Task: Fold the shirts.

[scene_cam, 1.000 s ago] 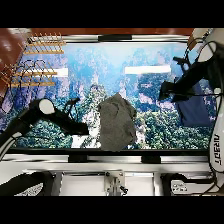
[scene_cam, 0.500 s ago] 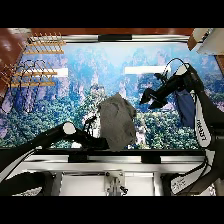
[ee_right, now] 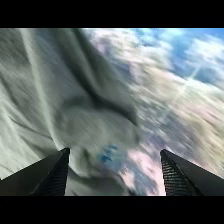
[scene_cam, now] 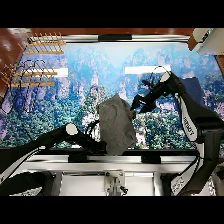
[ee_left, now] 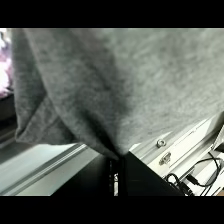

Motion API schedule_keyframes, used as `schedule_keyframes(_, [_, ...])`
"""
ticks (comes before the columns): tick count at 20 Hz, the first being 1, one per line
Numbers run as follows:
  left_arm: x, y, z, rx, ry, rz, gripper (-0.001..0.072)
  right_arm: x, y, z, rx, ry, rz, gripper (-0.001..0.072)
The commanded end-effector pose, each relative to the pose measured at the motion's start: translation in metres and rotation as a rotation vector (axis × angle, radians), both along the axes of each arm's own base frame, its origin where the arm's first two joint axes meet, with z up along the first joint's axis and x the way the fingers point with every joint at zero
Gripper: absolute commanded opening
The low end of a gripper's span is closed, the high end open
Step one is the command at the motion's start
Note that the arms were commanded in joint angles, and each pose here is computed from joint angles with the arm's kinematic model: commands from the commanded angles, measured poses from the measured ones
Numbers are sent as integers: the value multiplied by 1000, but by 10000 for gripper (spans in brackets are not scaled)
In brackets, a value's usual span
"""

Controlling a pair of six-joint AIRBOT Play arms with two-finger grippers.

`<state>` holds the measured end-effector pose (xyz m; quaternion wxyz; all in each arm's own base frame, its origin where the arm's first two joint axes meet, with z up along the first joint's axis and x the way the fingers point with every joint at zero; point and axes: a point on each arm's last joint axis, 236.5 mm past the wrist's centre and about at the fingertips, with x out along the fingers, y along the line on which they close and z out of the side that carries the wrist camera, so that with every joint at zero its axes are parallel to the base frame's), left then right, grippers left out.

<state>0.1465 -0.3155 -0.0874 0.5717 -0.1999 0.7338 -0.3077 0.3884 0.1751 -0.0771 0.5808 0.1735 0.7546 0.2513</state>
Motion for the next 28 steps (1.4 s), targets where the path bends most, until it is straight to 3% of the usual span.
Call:
schedule_keyframes(1, [-11,1,6,-20,20,-53,31,2,48,-2,83,-65,54,669])
schedule_keyframes(3, [-12,2,13,-38,9,-67,31,-1,66,0,104,-78,70,668])
schedule_keyframes(4, [-7,4,18,-45,-2,-58,31,-4,73,0,104,-80,84,626])
schedule_keyframes(5, [-1,8,23,-50,-19,-48,31,-5,77,0,106,-87,91,330])
schedule_keyframes(6, [4,14,28,-52,-37,-43,31,-4,80,4,105,-96,83,82])
schedule_keyframes(9, [36,52,64,-10,-199,-57,29,19,73,48,116,-278,89,65])
schedule_keyframes(12, [99,106,165,78,-585,-44,29,52,46,162,99,-662,154,65])
schedule_keyframes(15, [146,161,348,92,-1093,176,29,59,26,337,99,-1121,98,65])
schedule_keyframes(19, [113,210,542,57,-1573,432,29,-20,23,495,167,-1501,63,64])
schedule_keyframes(24, [115,216,558,73,-1613,451,29,-84,32,465,158,-1272,124,64])
schedule_keyframes(28, [183,211,464,133,-1333,386,30,-97,21,329,-117,-856,240,64])
